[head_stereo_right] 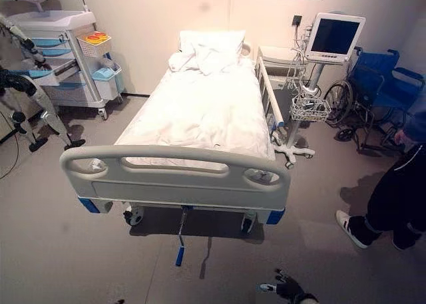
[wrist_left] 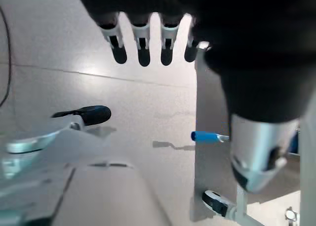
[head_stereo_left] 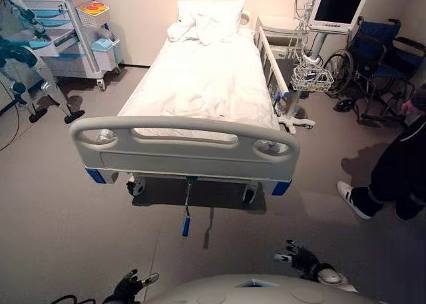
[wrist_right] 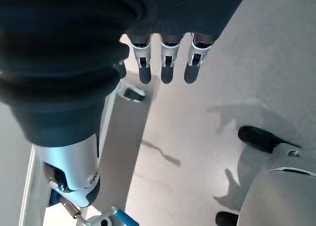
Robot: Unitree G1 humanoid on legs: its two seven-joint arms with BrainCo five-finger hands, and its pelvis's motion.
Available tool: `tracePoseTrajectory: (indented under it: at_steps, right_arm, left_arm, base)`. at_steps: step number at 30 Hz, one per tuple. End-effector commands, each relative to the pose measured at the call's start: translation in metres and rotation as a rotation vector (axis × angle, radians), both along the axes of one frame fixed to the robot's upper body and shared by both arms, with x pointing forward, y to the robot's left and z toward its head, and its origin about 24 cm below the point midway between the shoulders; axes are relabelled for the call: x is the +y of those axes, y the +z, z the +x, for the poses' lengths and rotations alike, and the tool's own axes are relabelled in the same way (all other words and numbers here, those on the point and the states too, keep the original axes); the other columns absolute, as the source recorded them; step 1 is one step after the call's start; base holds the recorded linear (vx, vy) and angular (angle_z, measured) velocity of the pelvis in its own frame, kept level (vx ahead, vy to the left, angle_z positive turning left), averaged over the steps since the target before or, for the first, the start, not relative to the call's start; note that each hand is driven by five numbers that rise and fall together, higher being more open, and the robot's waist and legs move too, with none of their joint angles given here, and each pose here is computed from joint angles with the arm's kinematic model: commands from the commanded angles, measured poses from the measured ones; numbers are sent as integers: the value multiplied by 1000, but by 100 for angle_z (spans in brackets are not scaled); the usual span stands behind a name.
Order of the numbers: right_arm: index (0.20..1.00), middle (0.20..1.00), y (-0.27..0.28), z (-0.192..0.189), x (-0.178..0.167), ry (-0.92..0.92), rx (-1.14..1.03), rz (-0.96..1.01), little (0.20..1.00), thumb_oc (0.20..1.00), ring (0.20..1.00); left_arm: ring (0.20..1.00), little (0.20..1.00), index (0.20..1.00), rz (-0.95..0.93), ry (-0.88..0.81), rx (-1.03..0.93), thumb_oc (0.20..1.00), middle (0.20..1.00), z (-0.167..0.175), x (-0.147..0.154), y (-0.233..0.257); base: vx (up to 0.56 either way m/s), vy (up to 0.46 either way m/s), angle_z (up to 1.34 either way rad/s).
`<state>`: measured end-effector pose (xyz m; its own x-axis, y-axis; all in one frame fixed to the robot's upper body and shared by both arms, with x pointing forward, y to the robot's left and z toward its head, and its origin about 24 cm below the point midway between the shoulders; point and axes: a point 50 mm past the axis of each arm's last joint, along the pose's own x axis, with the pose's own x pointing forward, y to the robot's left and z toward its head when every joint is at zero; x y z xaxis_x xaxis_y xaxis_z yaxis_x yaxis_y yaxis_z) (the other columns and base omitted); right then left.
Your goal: Raise the hospital bed
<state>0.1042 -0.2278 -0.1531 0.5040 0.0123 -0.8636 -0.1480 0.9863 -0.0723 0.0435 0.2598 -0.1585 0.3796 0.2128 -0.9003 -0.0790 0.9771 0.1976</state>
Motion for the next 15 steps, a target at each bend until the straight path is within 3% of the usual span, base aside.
tracePoseTrajectory:
  at_steps: [1,15]
  right_arm:
    - [1000,1000,13,37,-8,4,-98,-26,1000,1000,1000]
    - [1000,1000,15,41,-13,3,-101,-41,1000,1000,1000]
  left_arm:
    - [1000,1000,1000,5,-96,-28,1000,1000,28,-11,0]
    - [1000,1000,1000,-31,-63,-57,1000,1000,31,-16,-1]
  base:
    - [156,-23,17]
    - [0,0,0]
